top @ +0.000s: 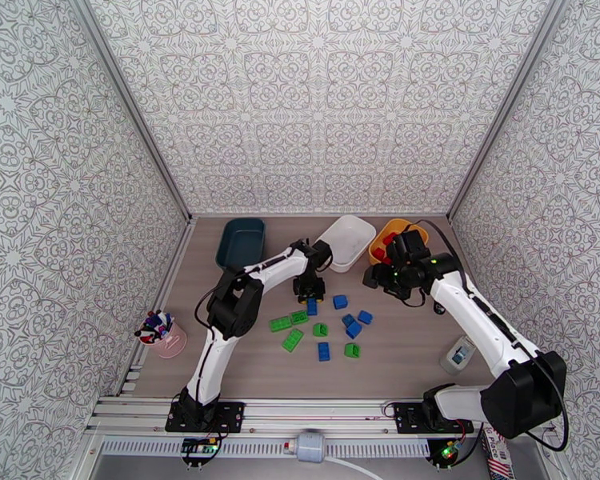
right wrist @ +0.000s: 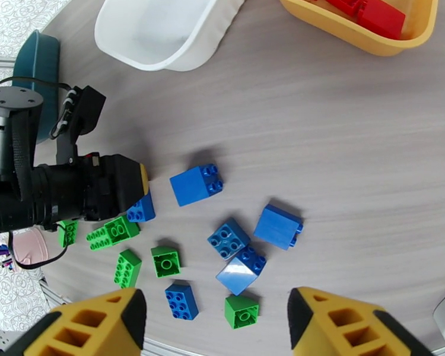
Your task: Sort the legos into containers by color
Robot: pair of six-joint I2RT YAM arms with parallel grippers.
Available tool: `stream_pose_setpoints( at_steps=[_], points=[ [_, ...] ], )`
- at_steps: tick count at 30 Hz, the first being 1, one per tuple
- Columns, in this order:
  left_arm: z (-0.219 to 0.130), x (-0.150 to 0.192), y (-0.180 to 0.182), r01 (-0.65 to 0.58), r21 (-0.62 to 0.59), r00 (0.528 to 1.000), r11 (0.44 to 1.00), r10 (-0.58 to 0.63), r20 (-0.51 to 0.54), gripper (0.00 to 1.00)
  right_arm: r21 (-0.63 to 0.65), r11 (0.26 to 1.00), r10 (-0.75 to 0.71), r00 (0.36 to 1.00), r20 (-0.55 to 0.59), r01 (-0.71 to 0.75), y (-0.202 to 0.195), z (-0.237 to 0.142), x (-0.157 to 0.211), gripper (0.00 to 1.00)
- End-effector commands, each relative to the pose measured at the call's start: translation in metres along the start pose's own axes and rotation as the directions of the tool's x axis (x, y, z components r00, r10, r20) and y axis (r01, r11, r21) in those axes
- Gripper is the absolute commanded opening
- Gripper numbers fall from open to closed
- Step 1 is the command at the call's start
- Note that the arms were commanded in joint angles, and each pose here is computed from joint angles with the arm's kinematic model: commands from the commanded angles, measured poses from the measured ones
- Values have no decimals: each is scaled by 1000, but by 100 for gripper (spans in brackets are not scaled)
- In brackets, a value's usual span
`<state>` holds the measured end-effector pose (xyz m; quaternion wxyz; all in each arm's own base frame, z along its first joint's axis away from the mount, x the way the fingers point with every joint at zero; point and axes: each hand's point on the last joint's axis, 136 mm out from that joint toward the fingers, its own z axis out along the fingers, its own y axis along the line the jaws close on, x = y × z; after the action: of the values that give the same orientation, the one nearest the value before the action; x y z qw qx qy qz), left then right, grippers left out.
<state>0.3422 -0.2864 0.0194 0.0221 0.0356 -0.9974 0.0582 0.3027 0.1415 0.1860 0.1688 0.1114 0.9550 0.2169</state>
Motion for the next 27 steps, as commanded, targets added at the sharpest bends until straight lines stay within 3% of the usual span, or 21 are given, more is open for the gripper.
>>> stream_pose_setpoints(
  at_steps=[1, 6, 10, 17, 23, 27],
  points=[
    [-7, -4, -1, -10, 29, 1000, 1000, 10, 0, 32, -76, 997, 2, 1000, -7, -3, 15, 3, -1, 67],
    [-50, -16, -19, -13, 216, 997, 976, -3, 75, 31, -202, 979, -10, 1000, -20, 6, 44, 5, -2, 68],
    [-90, -26, -26, 12, 408, 991, 913, -66, 118, 29, -345, 938, 8, 1000, -24, -16, 72, 7, -6, 69],
    [-164, -42, -30, 12, 731, 971, 682, -181, 153, 29, -558, 828, 20, 998, -65, -52, 123, 8, -22, 74],
    [-214, -51, -20, -8, 872, 957, 489, -249, 149, 29, -677, 728, 64, 994, -89, -108, 157, 1, -43, 79],
    [-233, -55, -21, -22, 910, 955, 414, -262, 142, 29, -720, 686, 53, 994, -98, -108, 176, -4, -51, 80]
  ],
)
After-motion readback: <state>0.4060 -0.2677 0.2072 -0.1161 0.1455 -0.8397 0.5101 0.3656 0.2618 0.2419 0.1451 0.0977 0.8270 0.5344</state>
